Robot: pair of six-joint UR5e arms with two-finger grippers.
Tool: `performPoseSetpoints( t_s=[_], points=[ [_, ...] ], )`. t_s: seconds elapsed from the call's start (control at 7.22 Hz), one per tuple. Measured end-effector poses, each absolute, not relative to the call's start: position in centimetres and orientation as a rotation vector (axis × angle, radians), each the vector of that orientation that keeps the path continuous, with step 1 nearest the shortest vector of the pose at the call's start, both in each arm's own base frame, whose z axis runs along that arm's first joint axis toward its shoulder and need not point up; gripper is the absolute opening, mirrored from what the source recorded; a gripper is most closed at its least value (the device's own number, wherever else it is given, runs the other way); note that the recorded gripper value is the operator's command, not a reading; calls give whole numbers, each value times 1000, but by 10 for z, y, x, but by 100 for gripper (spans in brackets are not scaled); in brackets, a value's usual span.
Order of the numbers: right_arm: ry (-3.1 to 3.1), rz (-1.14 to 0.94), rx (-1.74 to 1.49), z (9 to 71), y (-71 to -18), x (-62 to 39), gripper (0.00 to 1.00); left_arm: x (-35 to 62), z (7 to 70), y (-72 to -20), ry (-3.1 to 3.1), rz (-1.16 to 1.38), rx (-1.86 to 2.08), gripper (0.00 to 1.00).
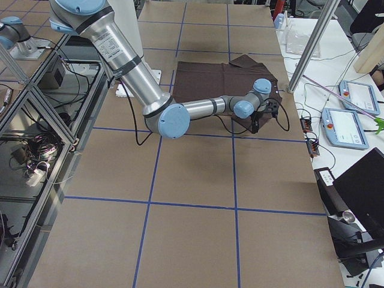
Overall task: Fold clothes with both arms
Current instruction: 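Move the right gripper over the sleeve nearest it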
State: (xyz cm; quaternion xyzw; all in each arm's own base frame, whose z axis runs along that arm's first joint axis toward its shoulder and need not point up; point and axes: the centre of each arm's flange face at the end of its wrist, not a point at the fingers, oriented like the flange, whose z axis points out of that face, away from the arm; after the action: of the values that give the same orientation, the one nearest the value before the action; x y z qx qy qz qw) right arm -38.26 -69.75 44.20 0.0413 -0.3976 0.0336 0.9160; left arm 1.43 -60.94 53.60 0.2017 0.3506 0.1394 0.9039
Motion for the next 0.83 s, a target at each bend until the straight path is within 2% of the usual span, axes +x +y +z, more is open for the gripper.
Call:
performPoseSetpoints(
  t_s=[0.42,0.55,0.69,0.83],
  points=[
    [-791,64,80,450,-701,-393,95,14,534,-609,725,289,421,100],
    [-786,61,81,450,-700,-398,87,14,533,-609,726,289,421,100],
    [-781,60,78,452,-700,-400,71,14,532,-610,726,289,423,100],
    [-777,60,74,455,-699,-401,47,14,531,-610,726,289,424,100]
  ],
)
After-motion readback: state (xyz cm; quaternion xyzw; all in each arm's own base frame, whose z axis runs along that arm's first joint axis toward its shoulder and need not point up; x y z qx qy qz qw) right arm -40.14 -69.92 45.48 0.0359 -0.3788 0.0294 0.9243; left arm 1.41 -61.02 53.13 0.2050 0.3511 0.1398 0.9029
